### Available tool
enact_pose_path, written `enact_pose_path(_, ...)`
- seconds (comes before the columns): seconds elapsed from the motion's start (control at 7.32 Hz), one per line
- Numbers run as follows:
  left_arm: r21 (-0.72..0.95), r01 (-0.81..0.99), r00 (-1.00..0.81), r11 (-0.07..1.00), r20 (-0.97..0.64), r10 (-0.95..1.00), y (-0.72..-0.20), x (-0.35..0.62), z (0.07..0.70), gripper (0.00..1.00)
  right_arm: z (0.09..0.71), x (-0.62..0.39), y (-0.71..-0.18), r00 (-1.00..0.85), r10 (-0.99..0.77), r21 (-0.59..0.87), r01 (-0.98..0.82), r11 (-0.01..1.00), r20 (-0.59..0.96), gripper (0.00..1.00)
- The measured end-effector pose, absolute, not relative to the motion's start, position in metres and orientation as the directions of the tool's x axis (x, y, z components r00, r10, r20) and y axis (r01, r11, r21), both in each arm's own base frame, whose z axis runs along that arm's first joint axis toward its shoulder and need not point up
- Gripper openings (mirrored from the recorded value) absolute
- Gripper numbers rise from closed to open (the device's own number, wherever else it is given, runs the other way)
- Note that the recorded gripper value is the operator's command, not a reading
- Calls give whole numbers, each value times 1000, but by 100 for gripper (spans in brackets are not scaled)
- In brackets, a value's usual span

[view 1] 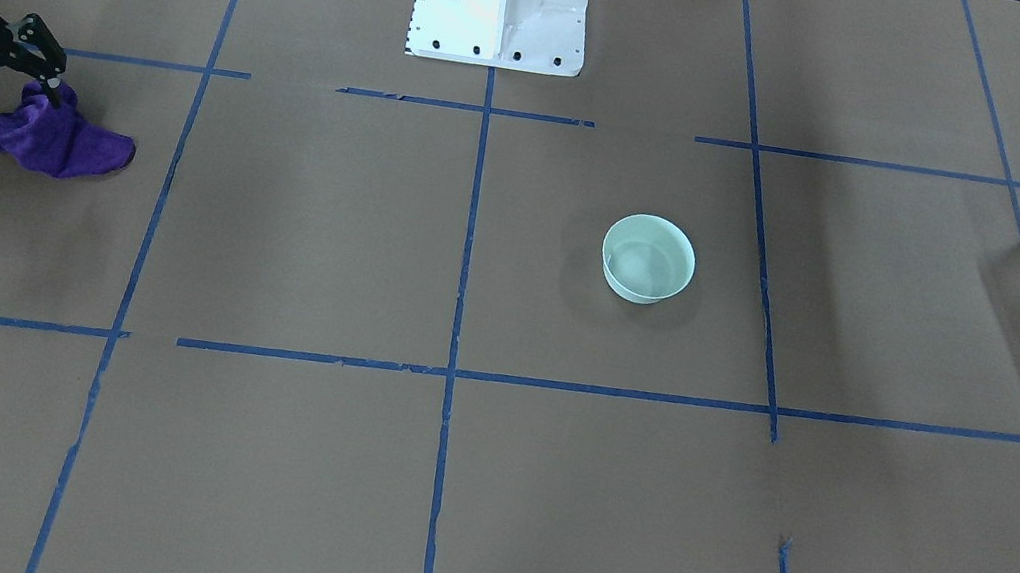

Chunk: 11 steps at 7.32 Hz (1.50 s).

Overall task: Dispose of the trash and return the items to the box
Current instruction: 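Grasp the purple cloth with the right gripper and drop it into the pink bin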

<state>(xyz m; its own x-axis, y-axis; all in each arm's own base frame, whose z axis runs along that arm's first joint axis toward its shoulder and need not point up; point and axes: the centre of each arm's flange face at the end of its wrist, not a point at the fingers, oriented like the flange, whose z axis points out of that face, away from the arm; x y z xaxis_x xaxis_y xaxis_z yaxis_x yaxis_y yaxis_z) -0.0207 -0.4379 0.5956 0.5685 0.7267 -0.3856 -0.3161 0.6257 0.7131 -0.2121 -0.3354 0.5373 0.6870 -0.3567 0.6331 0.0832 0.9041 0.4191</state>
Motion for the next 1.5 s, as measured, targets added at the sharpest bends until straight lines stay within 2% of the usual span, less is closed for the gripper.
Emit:
enact_pose_path(0.14,715,-316,568,624,-384,728,-439,-21,595,100,551,-223,-326,703,-359,409,106,906,613,17)
enact_pose_path(0.27,716,-316,568,623,-384,728,-439,-20,594,100,562,-229,-317,716,-369,404,132,905,592,0)
enact_pose_path(0.55,717,-315,567,622,-383,729,-440,-20,594,100,570,-234,-308,720,-404,417,174,892,564,0)
enact_pose_path(0.96,717,-315,567,622,-384,729,-440,-20,594,100,568,-207,-324,684,-576,540,307,784,448,0)
enact_pose_path(1.5,718,-312,566,622,-385,729,-440,-20,592,100,566,-48,-368,611,-693,604,402,689,384,0)
